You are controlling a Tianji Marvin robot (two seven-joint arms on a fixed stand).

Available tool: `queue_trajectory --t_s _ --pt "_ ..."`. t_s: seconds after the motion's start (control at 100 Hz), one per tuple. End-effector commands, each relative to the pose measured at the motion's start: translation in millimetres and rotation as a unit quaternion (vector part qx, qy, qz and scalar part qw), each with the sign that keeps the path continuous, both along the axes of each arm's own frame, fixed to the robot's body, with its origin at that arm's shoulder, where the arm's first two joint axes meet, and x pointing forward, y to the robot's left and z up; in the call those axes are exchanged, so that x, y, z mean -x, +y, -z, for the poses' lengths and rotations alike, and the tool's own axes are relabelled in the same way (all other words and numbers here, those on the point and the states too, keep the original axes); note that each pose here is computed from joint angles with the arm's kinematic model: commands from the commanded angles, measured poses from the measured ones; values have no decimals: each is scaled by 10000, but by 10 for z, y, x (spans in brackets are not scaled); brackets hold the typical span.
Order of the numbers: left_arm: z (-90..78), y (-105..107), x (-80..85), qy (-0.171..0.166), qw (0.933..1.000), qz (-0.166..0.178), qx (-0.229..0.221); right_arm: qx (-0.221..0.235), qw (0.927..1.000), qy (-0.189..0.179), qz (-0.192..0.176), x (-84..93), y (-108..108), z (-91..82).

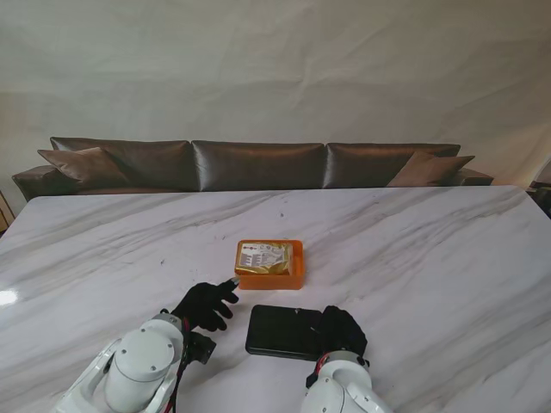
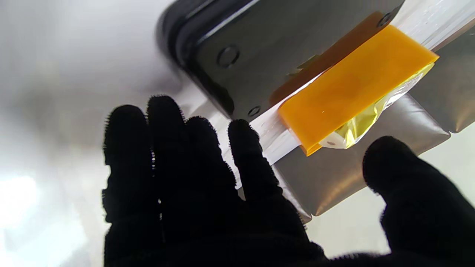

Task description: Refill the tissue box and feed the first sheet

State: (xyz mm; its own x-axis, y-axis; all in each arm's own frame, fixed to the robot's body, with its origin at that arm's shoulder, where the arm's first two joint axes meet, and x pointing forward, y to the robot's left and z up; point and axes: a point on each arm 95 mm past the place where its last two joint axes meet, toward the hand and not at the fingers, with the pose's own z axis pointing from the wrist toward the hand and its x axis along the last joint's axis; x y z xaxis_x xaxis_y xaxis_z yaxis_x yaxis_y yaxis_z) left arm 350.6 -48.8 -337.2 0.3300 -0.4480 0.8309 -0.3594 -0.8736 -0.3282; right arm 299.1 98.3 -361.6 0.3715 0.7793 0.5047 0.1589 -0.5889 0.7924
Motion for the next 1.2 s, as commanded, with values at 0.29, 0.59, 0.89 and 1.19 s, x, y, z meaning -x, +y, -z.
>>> queue_trajectory --t_s 0.29,0.59,0.89,1.19 --pt "187 15 58 318 9992 -203 143 -491 9986 201 -86 -33 277 20" --pt "253 24 80 293 9988 -357 160 -960 9951 181 -130 -91 385 38" --pt "252 15 77 212 9986 -470 139 -1310 9913 79 -96 -138 401 37" --pt "221 35 98 131 9983 -567 69 -1503 9883 -77 250 -145 239 56"
